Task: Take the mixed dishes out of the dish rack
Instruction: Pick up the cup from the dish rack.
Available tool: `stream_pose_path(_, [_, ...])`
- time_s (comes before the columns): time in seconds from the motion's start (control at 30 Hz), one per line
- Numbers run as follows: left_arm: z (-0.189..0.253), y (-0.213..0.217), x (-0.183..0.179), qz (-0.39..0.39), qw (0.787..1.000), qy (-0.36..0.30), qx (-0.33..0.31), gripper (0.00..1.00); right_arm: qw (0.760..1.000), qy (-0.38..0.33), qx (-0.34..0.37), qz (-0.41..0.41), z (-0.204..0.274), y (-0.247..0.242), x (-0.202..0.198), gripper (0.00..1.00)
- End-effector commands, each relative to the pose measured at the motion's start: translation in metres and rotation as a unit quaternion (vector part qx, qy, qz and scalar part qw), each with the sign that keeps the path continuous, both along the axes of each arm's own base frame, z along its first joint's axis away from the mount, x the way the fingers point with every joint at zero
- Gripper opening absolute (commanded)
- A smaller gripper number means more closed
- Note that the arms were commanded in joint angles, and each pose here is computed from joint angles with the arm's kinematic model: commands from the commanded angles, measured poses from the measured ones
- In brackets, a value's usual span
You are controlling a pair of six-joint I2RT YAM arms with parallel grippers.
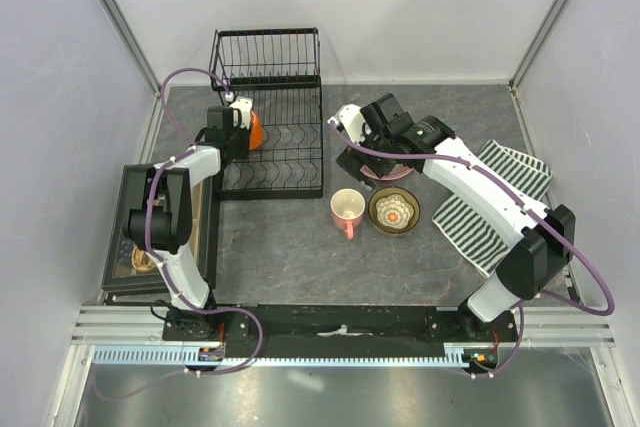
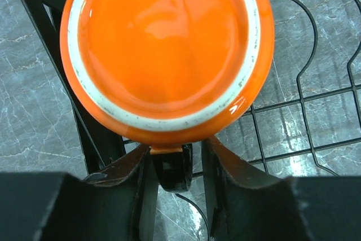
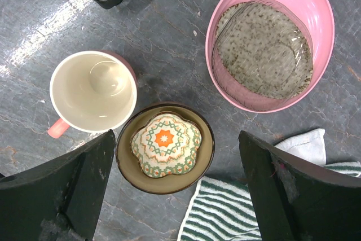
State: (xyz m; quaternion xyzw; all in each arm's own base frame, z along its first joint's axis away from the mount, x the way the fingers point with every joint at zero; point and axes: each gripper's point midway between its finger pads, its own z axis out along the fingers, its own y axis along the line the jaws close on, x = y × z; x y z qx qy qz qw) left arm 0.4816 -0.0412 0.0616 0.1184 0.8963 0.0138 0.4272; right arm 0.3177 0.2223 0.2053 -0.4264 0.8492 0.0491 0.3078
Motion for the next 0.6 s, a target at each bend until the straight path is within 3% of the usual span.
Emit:
stream_pose_path(0.0, [0.011,0.0054,0.0165,0.0,1.0,-0.023,0.019,0.4,1.0,-0.006,0.007,0.004,0.0041,0.0014,0.001,0.98])
stream_pose_path(0.27, [0.0093,0.0073,0.0194,0.001,0.999,-0.027,0.023,0.33,1.0,-0.003,0.004,0.005,0.0016,0.0005,0.0005,0.98])
stream_pose_path(0.57, [0.0106,0.0038,0.0213,-0.005,0.999,-0.031,0.017,0.17,1.0,0.005,-0.001,0.006,-0.0056,-0.0009,-0.0022,0.98])
